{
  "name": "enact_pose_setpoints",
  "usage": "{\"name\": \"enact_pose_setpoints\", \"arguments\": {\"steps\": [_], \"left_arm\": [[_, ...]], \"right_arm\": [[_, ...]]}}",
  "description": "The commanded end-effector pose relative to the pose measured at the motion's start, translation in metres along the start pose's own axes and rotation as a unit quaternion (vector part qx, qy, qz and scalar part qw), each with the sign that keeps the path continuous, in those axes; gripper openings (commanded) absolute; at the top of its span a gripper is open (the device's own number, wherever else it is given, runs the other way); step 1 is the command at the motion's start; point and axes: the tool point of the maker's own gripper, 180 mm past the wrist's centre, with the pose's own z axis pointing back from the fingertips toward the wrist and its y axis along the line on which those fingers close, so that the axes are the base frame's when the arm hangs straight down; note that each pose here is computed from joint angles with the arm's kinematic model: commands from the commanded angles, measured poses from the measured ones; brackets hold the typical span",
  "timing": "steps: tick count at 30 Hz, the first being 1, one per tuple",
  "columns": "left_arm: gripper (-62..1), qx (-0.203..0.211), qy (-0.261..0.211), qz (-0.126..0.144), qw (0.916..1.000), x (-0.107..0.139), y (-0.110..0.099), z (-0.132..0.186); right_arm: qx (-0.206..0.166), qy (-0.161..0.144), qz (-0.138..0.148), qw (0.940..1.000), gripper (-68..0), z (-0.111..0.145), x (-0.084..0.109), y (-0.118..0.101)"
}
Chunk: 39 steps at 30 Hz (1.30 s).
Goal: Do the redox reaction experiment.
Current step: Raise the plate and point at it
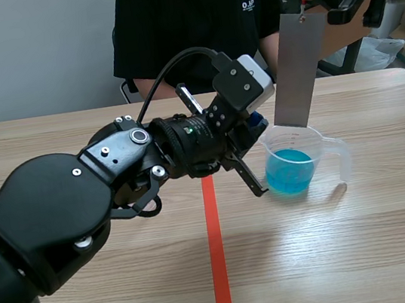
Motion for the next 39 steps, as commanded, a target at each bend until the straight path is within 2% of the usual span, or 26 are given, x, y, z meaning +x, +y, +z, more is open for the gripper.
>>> {"name": "enact_pose_setpoints", "arguments": {"steps": [1,16,19,22,29,35,39], "left_arm": [[-56.5,0.005,-0.025,0.000,0.9997,0.018,0.004,-0.003],[-56.5,0.005,-0.022,-0.001,0.9997,0.016,0.005,-0.002],[-56.5,0.006,-0.022,-0.006,0.9997,0.009,0.007,0.004],[-56.5,0.007,-0.002,-0.011,0.9999,-0.010,0.011,0.015],[-56.5,0.028,0.032,0.002,0.9991,-0.044,0.029,0.075],[-56.5,0.057,0.055,0.032,0.9963,-0.060,0.046,0.148],[-56.5,0.082,0.094,0.051,0.9909,-0.078,0.048,0.195]], "right_arm": [[0.000,-0.020,0.016,0.9997,-66.0,0.002,0.017,-0.004],[0.000,-0.020,0.016,0.9997,-66.0,0.002,0.017,-0.004],[0.000,-0.020,0.016,0.9997,-66.0,0.002,0.017,-0.004],[0.000,-0.020,0.016,0.9997,-66.0,0.002,0.017,-0.004],[0.000,-0.020,0.016,0.9997,-66.0,0.002,0.017,-0.004],[0.000,-0.021,0.016,0.9997,-66.0,0.002,0.017,-0.004],[0.000,-0.020,0.016,0.9997,-66.0,0.002,0.017,-0.004]]}}
